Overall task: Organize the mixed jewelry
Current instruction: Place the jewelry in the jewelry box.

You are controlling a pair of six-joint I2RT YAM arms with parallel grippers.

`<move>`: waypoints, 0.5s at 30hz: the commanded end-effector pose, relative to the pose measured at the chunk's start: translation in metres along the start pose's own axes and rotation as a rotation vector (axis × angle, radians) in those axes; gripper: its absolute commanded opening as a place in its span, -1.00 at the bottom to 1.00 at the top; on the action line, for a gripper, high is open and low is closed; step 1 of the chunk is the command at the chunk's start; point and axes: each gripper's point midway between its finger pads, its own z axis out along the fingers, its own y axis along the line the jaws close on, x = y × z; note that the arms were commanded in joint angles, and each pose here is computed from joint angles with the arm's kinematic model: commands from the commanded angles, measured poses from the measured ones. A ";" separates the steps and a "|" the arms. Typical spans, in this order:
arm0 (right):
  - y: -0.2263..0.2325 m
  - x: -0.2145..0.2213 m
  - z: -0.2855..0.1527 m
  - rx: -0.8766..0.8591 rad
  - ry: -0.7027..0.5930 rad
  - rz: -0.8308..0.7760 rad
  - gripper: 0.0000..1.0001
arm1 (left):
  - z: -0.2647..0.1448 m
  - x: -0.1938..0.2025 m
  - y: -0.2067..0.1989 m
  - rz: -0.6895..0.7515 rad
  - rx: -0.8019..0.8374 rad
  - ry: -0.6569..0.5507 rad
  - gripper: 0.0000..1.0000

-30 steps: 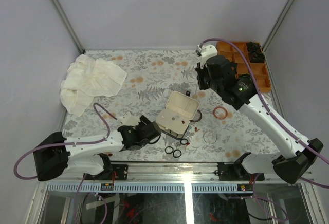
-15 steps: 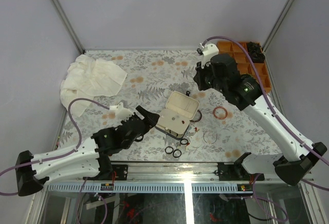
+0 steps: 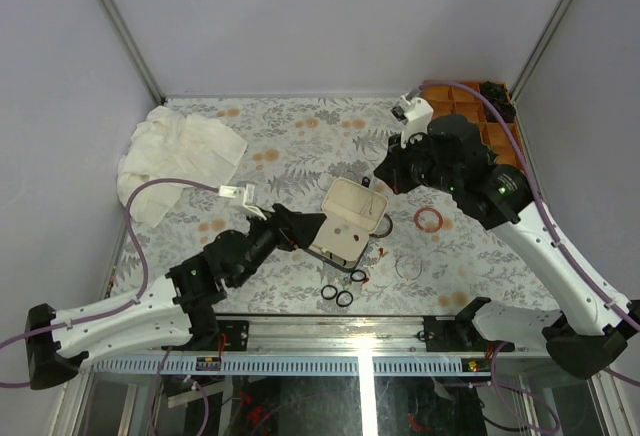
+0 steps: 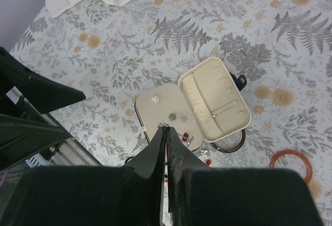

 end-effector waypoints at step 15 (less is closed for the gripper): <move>0.028 0.017 -0.018 -0.159 0.048 0.041 -1.00 | 0.024 -0.030 -0.045 0.126 0.346 -0.141 0.26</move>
